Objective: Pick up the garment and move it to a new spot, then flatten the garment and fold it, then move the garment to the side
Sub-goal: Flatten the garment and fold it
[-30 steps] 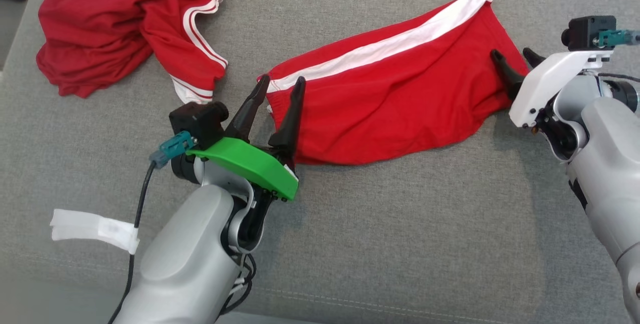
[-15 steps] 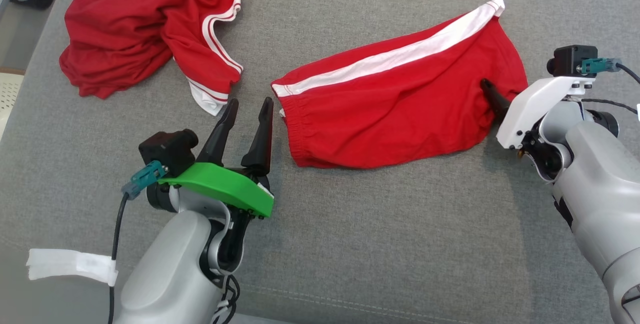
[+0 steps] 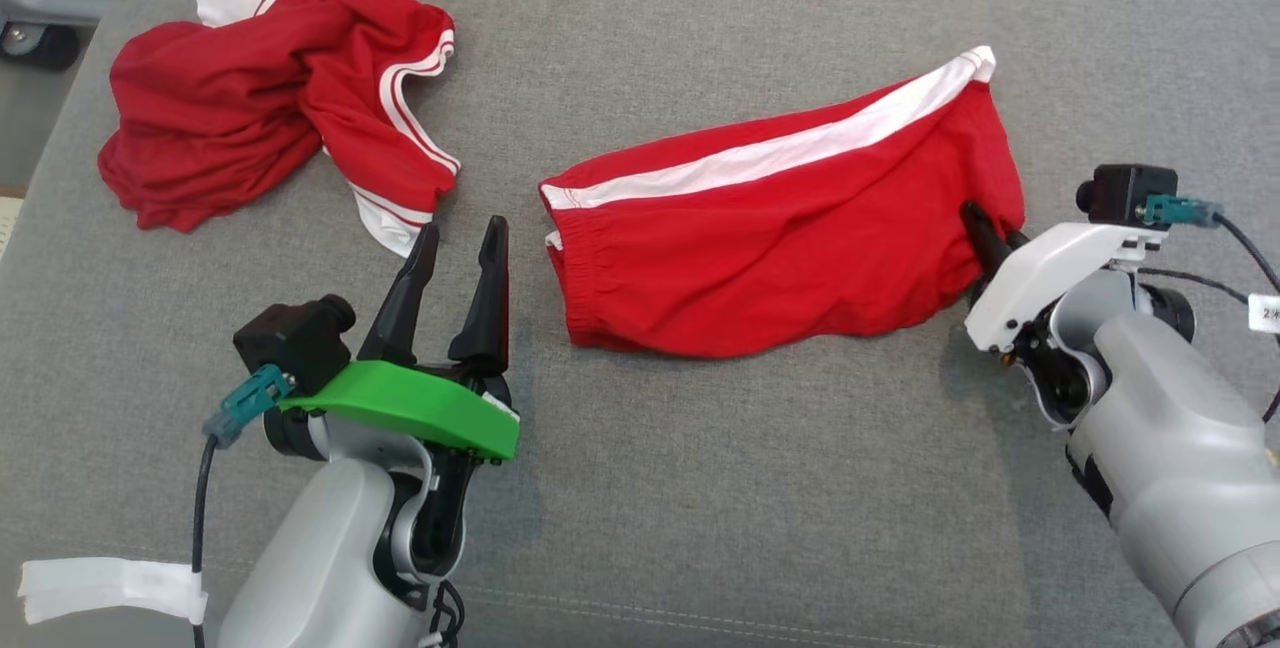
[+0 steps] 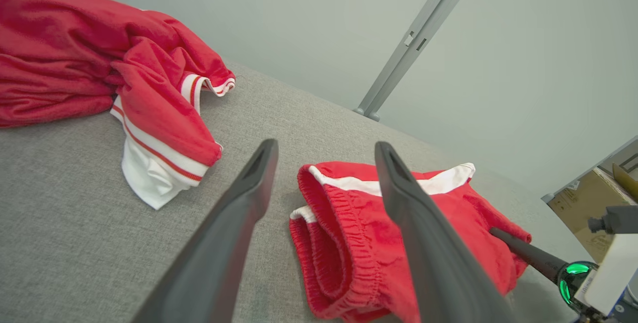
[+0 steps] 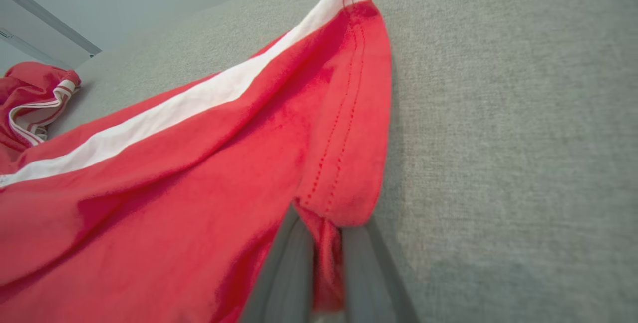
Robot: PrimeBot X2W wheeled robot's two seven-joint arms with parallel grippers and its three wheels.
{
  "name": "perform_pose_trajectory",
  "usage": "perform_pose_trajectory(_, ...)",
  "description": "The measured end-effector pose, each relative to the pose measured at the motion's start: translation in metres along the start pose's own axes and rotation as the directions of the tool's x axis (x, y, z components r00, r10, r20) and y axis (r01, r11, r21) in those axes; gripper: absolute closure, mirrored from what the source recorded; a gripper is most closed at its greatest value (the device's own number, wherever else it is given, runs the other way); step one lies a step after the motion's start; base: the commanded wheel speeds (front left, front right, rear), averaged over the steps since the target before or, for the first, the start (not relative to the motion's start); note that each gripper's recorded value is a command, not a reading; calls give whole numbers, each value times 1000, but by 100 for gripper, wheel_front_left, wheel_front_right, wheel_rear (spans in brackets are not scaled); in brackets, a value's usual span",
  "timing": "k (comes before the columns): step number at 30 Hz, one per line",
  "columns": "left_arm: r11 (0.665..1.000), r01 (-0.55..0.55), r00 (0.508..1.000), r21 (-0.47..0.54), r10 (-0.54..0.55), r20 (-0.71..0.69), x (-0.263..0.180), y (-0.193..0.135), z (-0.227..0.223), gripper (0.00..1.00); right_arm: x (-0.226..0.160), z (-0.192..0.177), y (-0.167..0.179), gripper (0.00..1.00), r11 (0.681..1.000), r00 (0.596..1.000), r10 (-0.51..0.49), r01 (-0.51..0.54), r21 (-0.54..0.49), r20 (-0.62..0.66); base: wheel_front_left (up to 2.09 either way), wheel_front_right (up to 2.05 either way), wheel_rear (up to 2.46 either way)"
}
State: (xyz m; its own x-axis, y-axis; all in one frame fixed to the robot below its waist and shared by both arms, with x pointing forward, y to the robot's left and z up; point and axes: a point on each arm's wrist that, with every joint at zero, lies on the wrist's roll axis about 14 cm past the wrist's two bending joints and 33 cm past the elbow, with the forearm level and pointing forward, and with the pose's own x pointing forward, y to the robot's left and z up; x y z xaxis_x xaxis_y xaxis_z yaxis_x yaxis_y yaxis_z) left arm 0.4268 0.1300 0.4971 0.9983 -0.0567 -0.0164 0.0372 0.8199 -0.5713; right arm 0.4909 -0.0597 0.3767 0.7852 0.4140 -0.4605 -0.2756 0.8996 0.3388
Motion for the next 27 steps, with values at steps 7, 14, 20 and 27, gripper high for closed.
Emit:
perform_pose_trajectory(7,999,53,999,-11,-53,-1,-16,-20,-2,0,-55,-24,-16,100,989,989,-97,83,125,108,0,0,0)
perform_pose_trajectory(14,996,83,996,-21,-84,-13,-27,-32,-8,0,-77,-25,-27,100,981,981,-142,122,149,131,0,0,0)
perform_pose_trajectory(20,994,103,995,-25,-103,-4,-33,-41,-5,0,-90,-28,-36,100,974,975,-176,152,169,138,0,0,0)
perform_pose_trajectory(27,994,102,995,-30,-102,2,-38,-42,-3,0,-92,-24,-37,100,973,971,-181,154,172,155,0,0,0)
